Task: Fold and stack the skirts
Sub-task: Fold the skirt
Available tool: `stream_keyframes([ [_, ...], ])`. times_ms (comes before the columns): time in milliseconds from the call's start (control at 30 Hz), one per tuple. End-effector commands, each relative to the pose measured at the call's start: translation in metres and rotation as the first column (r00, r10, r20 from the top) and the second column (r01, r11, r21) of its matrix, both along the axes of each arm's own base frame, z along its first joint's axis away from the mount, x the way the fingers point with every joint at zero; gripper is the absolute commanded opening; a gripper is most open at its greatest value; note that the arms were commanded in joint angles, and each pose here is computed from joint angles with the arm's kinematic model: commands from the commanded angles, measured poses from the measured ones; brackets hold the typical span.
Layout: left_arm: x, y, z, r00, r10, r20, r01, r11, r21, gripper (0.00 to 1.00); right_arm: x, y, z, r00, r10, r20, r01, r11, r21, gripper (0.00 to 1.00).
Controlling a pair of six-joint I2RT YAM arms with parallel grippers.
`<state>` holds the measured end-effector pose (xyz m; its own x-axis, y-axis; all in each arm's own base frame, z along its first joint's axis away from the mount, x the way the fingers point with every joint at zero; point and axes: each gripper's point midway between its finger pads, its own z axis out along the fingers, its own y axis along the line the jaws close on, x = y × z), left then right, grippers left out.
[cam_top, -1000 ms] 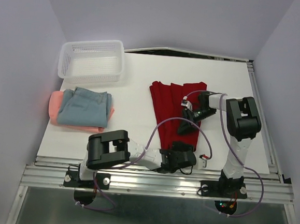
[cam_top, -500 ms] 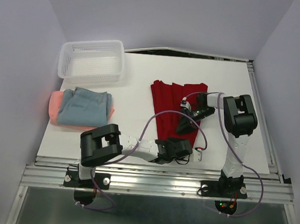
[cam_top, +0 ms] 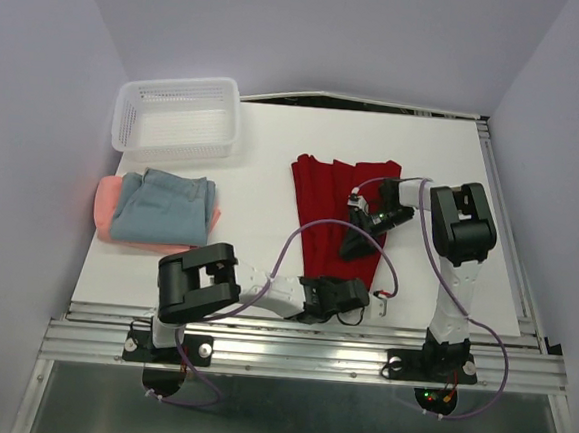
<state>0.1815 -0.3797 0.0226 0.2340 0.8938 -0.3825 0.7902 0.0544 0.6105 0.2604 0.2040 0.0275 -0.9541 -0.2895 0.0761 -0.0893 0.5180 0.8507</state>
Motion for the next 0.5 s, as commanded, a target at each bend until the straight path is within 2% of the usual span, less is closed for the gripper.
stream_keyframes([
  [0,-0.011,0.020,0.006,0.996,-0.014,-0.086,0.022,0.996,0.090,0.00,0.025,-0.020,-0.041,0.973,0.088,0.215,-0.048,0.981,-0.186,0.49],
  [100,-0.018,0.007,0.035,0.990,-0.052,-0.129,0.056,0.998,0.032,0.00,0.030,-0.017,-0.026,0.967,0.078,0.242,-0.039,0.986,-0.163,0.50],
  [233,-0.035,0.004,0.057,0.969,-0.105,-0.222,0.112,0.994,0.019,0.00,0.040,-0.015,-0.005,0.951,0.074,0.301,-0.027,0.988,-0.155,0.51],
  [333,-0.044,0.004,0.068,0.954,-0.135,-0.267,0.141,0.990,0.002,0.00,0.055,-0.012,0.015,0.930,0.065,0.362,-0.012,0.989,-0.148,0.56],
  [467,-0.055,0.004,0.075,0.927,-0.163,-0.337,0.171,0.985,-0.006,0.00,0.089,-0.008,0.050,0.874,0.049,0.484,0.027,0.989,-0.149,0.70],
])
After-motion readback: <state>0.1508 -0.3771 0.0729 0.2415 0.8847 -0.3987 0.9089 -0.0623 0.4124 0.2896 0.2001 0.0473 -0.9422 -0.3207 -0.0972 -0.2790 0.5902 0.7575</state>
